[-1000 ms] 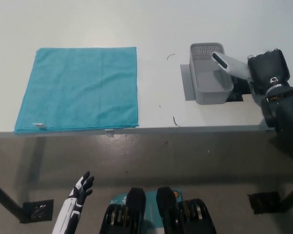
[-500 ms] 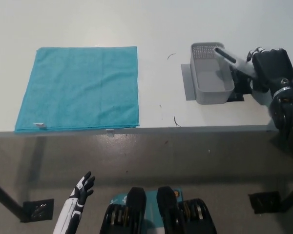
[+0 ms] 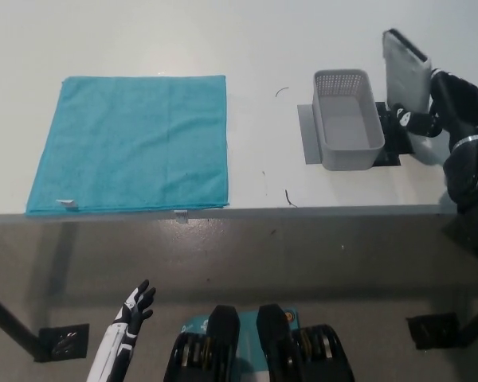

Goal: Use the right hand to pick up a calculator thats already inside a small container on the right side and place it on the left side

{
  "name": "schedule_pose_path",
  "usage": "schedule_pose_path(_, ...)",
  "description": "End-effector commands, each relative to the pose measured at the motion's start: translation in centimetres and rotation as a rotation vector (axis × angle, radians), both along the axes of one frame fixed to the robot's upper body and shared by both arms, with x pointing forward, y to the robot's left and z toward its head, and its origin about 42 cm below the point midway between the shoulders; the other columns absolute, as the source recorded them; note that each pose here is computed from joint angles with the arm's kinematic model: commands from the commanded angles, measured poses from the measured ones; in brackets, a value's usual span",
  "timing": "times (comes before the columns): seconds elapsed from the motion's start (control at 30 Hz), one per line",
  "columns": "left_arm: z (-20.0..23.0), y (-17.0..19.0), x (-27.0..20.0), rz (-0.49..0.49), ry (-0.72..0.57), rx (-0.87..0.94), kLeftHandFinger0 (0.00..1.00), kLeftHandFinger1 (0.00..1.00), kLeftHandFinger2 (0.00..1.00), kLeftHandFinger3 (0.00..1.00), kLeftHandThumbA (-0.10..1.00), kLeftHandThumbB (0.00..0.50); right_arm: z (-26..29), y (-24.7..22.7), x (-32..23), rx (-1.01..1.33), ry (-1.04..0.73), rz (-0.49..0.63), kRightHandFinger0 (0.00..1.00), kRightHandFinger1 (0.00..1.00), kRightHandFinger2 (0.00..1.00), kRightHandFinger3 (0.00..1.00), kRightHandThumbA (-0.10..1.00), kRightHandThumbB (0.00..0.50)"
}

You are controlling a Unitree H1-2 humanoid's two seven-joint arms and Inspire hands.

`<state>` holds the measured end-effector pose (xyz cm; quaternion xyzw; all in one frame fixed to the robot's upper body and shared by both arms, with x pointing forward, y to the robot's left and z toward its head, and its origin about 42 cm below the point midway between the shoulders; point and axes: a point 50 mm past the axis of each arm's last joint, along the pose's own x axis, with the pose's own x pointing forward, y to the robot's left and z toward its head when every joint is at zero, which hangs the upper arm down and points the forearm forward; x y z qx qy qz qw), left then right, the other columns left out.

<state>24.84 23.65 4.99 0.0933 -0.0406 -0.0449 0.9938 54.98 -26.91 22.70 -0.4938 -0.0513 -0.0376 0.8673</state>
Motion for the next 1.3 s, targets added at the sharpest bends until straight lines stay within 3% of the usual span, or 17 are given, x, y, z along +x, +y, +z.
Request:
schedule_pose_path(0.0,1.7,0.3,0.9,-0.021,-0.085,0.011,1.0,1.0,1.0,1.0,1.0,0.0,11.5,1.2,2.6,0.328,-0.287,0.105,0.0,0.24,0.62,0.61,-0.1,0.167)
schedule_pose_path(0.17,1.7,0.3,0.9,-0.021,-0.086,0.0,1.0,1.0,1.0,1.0,1.0,0.0,11.5,1.1,2.6,0.363,-0.288,0.096,0.0,0.2,0.57,0.56,-0.1,0.166)
schedule_pose_path(0.33,1.7,0.4,0.9,-0.019,-0.083,0.004,1.0,1.0,1.0,1.0,1.0,0.0,11.5,0.5,3.0,0.666,-0.21,0.107,0.0,0.21,0.56,0.54,-0.1,0.13)
schedule_pose_path(0.4,1.6,0.3,0.8,-0.019,-0.082,0.002,1.0,1.0,1.0,1.0,1.0,0.0,11.8,-0.3,3.2,0.839,-0.189,0.108,0.01,0.33,0.68,0.66,-0.1,0.143)
schedule_pose_path(0.5,1.5,0.3,0.6,-0.016,-0.084,0.006,1.0,1.0,1.0,1.0,1.0,0.0,12.6,-0.8,3.2,0.866,-0.197,0.075,0.0,0.33,0.7,0.79,-0.1,0.126)
schedule_pose_path(0.57,1.5,0.3,0.6,-0.016,-0.081,0.004,1.0,1.0,1.0,1.0,1.0,0.0,13.3,-1.4,3.0,0.915,-0.217,0.076,0.0,0.29,0.66,0.73,-0.1,0.119)
schedule_pose_path(0.63,1.6,0.5,0.7,-0.017,-0.08,0.006,1.0,1.0,1.0,1.0,1.0,0.0,13.7,-1.9,3.0,0.978,-0.241,0.1,0.0,0.3,0.7,0.66,-0.1,0.118)
schedule_pose_path(0.73,1.6,0.6,0.7,-0.013,-0.072,0.003,1.0,1.0,1.0,1.0,1.0,0.0,14.5,-2.1,3.0,0.963,-0.255,0.103,0.0,0.31,0.69,0.64,-0.1,0.116)
schedule_pose_path(0.77,1.6,0.6,0.7,-0.014,-0.072,0.001,1.0,1.0,1.0,1.0,1.0,0.0,14.8,-1.9,2.9,0.928,-0.263,0.102,0.0,0.31,0.68,0.65,-0.1,0.128)
schedule_pose_path(0.87,1.5,0.5,0.7,-0.018,-0.075,0.01,1.0,1.0,1.0,1.0,1.0,0.0,15.8,-0.1,2.7,0.853,-0.268,0.161,0.0,0.32,0.7,0.68,-0.1,0.1)
schedule_pose_path(0.93,1.4,0.3,0.5,-0.019,-0.073,0.014,1.0,1.0,1.0,1.0,1.0,0.0,16.4,1.7,2.7,0.864,-0.261,0.202,0.0,0.34,0.67,0.67,-0.1,0.118)
schedule_pose_path(1.03,1.3,0.2,0.5,-0.021,-0.07,0.01,1.0,1.0,1.0,1.0,1.0,0.0,17.1,3.8,2.6,0.928,-0.225,0.244,0.0,0.46,0.77,0.76,-0.1,0.105)
schedule_pose_path(1.1,1.4,0.2,0.5,-0.019,-0.076,0.013,1.0,1.0,1.0,1.0,1.0,0.0,17.5,5.2,2.9,0.929,-0.241,0.286,0.0,0.43,0.72,0.72,-0.1,0.114)
schedule_pose_path(1.27,1.7,0.5,0.6,-0.023,-0.078,0.021,1.0,1.0,1.0,1.0,1.0,0.0,19.0,8.7,2.5,0.868,-0.263,0.344,0.0,0.41,0.71,0.75,-0.1,0.108)
